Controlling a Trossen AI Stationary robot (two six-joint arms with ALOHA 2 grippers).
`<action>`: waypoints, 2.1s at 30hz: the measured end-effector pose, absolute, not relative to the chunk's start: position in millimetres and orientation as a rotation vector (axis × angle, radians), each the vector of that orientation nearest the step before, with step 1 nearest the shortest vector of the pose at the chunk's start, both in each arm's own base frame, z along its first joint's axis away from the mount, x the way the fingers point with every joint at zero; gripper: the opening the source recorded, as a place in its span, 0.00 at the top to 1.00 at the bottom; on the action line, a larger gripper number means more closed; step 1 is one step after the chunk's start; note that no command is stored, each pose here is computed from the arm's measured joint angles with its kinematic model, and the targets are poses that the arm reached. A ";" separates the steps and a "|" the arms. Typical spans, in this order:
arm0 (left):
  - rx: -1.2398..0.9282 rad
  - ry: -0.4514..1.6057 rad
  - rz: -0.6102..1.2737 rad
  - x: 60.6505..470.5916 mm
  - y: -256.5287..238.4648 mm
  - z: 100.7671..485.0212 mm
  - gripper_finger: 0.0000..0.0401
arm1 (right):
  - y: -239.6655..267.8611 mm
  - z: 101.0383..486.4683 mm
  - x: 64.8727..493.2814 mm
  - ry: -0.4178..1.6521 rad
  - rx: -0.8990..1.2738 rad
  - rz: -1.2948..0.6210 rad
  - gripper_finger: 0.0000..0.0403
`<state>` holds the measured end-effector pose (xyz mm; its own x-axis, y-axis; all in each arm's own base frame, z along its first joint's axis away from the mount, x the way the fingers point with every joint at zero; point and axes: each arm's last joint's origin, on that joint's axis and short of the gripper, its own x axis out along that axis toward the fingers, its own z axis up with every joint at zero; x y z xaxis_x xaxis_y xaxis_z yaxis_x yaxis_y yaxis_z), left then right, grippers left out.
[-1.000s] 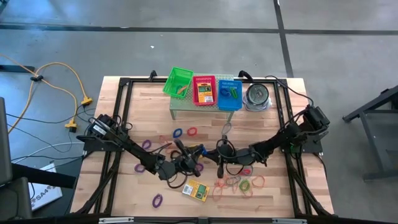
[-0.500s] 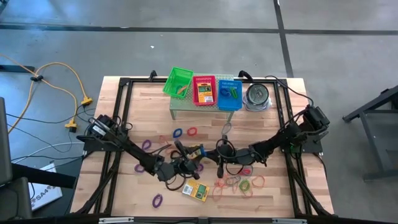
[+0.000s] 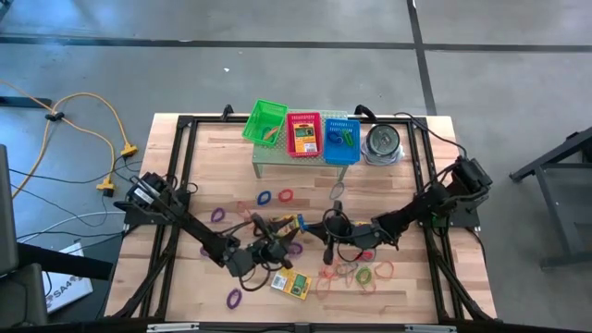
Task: Pick & Place Office Desk Supplies
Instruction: Put the left blue spring keychain into the blue bin on the shelf
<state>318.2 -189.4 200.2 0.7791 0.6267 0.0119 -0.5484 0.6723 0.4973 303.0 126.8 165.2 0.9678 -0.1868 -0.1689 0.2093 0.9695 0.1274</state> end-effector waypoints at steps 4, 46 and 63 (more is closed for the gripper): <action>0.524 0.171 0.658 315.3 -193.7 200.1 0.61 | 126.0 173.2 298.2 0.157 0.120 -0.257 0.99; -0.204 0.421 0.172 248.6 -32.4 297.7 0.63 | 9.0 356.9 212.3 0.421 0.245 -0.647 0.99; -0.216 0.457 -0.012 255.0 -59.8 257.8 0.63 | -96.0 328.3 277.6 0.897 0.489 -0.763 0.99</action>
